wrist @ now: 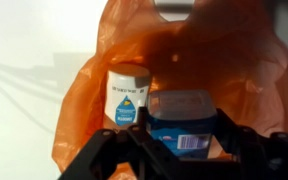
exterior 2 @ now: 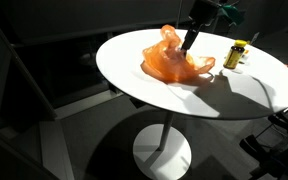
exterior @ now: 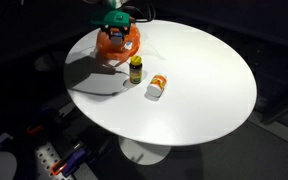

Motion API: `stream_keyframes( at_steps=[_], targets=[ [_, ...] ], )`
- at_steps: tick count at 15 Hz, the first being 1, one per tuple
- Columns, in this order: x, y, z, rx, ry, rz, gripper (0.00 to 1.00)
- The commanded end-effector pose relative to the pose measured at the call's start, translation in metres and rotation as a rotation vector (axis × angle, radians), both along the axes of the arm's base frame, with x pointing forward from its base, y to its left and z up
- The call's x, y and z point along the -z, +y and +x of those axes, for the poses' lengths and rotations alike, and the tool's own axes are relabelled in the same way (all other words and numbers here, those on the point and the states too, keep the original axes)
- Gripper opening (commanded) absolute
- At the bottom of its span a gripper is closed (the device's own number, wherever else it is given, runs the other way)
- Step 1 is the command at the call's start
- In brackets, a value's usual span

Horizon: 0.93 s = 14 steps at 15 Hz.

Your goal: Remove the blue box from the plastic bag

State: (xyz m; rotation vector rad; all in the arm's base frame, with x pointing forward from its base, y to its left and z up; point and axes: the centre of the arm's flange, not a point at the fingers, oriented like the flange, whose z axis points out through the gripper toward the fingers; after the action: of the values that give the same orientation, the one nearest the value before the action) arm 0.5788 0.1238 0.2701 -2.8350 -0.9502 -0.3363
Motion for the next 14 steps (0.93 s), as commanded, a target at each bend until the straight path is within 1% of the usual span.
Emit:
stream_keyframes(
  at_steps=[1, 4, 8, 11, 14],
  targets=[
    [-0.026, -0.014, -0.005, 0.007, 0.06, -0.038, 0.41],
    [-0.037, -0.026, -0.008, 0.02, 0.081, -0.062, 0.41],
    [-0.053, -0.048, -0.006, 0.072, 0.068, -0.068, 0.41],
    [-0.06, -0.071, -0.005, 0.131, 0.052, -0.081, 0.41],
    [-0.056, -0.1, -0.002, 0.218, 0.038, -0.096, 0.41]
  ],
)
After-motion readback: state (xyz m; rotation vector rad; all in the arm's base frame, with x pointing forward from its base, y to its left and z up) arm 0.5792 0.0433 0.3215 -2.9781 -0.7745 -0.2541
